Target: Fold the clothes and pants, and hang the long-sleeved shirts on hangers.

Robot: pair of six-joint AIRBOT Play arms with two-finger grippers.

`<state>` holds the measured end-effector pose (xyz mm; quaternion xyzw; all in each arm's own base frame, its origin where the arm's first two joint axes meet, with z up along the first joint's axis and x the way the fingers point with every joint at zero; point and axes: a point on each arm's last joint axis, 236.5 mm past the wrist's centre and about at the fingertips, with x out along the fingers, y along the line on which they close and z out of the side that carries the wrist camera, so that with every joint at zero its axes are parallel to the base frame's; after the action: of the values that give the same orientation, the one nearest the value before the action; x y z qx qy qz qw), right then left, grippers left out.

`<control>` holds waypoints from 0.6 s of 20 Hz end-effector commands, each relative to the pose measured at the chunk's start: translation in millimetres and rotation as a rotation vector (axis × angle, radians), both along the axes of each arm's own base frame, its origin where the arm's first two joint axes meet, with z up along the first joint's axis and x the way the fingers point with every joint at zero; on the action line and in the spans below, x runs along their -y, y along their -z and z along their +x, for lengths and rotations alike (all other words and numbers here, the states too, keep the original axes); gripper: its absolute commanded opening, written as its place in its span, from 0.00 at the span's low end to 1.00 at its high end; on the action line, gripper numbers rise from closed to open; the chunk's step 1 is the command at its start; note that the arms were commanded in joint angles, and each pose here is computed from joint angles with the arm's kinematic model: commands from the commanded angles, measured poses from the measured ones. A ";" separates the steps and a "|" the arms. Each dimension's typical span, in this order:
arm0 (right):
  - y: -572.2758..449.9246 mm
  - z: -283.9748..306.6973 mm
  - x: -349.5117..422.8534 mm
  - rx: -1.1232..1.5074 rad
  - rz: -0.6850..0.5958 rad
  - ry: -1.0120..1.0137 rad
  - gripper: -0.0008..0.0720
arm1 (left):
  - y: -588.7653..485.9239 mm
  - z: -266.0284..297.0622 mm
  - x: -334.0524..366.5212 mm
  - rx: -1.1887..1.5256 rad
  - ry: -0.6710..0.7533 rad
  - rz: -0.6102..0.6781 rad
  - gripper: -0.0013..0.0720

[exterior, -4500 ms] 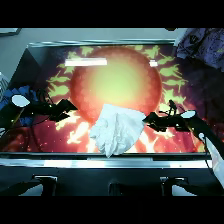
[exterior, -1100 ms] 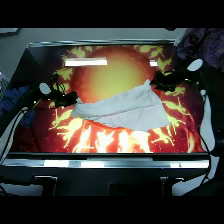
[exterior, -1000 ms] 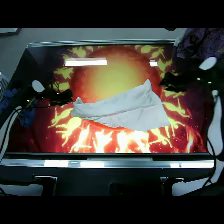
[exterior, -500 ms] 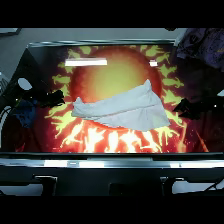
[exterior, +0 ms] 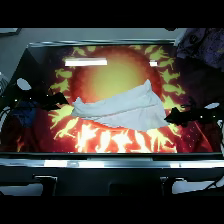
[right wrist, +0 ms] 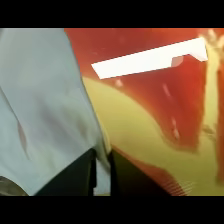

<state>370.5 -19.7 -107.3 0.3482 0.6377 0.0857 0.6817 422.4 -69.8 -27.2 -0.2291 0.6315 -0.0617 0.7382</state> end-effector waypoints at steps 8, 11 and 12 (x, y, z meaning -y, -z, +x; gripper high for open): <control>-36.5 8.8 -34.5 0.096 -0.016 -0.078 0.05 | 57.5 -25.8 39.3 0.059 -0.083 -0.244 0.84; -58.1 9.2 -35.3 0.133 -0.026 -0.075 0.05 | 62.8 -9.5 34.5 0.095 -0.145 -0.241 0.83; -64.6 8.8 -35.9 0.145 -0.029 -0.078 0.05 | 65.5 -4.3 33.6 0.101 -0.169 -0.247 0.83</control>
<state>379.5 13.7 -61.8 0.3079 0.6121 0.1250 0.7176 403.0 -107.6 -85.2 -0.3462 0.5857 -0.1080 0.7249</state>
